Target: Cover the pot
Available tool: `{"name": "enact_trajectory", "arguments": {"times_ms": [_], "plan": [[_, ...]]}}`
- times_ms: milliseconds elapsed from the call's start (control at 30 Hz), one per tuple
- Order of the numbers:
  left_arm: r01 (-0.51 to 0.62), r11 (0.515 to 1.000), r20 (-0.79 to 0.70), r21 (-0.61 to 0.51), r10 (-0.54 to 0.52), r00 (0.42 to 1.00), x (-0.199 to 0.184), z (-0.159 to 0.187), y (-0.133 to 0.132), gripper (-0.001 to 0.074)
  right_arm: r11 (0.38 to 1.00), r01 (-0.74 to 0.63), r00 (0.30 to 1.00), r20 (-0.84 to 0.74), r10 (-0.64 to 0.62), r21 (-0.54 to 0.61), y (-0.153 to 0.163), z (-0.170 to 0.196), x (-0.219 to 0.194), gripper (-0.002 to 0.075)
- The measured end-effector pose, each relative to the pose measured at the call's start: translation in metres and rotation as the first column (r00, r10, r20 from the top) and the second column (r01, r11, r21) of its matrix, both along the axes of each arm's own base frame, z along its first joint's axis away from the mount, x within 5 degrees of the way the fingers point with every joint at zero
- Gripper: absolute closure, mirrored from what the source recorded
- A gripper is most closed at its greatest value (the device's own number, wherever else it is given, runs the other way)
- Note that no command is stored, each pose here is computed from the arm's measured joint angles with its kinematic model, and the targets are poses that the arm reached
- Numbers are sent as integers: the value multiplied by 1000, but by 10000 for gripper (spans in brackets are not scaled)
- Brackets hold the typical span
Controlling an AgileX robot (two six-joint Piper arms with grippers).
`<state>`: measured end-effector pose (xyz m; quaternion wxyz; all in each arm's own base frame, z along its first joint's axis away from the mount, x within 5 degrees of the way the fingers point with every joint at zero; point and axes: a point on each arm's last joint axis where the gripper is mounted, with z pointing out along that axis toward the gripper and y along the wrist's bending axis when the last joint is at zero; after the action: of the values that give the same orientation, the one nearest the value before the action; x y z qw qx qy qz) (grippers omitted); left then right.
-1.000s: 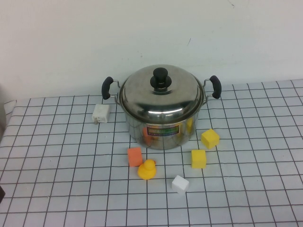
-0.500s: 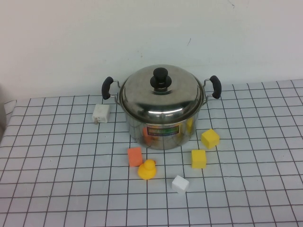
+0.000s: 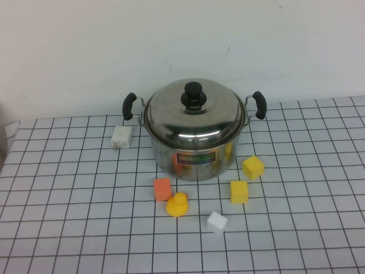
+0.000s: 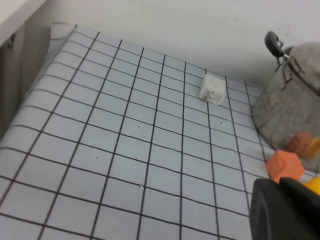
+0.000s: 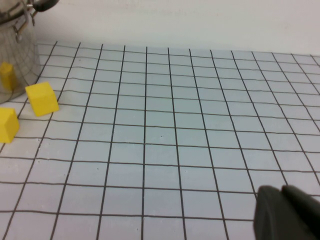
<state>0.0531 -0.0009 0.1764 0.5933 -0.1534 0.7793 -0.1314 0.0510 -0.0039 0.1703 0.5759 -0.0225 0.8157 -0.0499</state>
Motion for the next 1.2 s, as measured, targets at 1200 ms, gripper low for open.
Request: {"name": "enact_trajectory", "arguments": {"times_ms": [1200], "plan": [[30,987,-4,159,-30,1000,0,0,1,736,1000,0,1000,0,0,0,0,0,0,717]]}}
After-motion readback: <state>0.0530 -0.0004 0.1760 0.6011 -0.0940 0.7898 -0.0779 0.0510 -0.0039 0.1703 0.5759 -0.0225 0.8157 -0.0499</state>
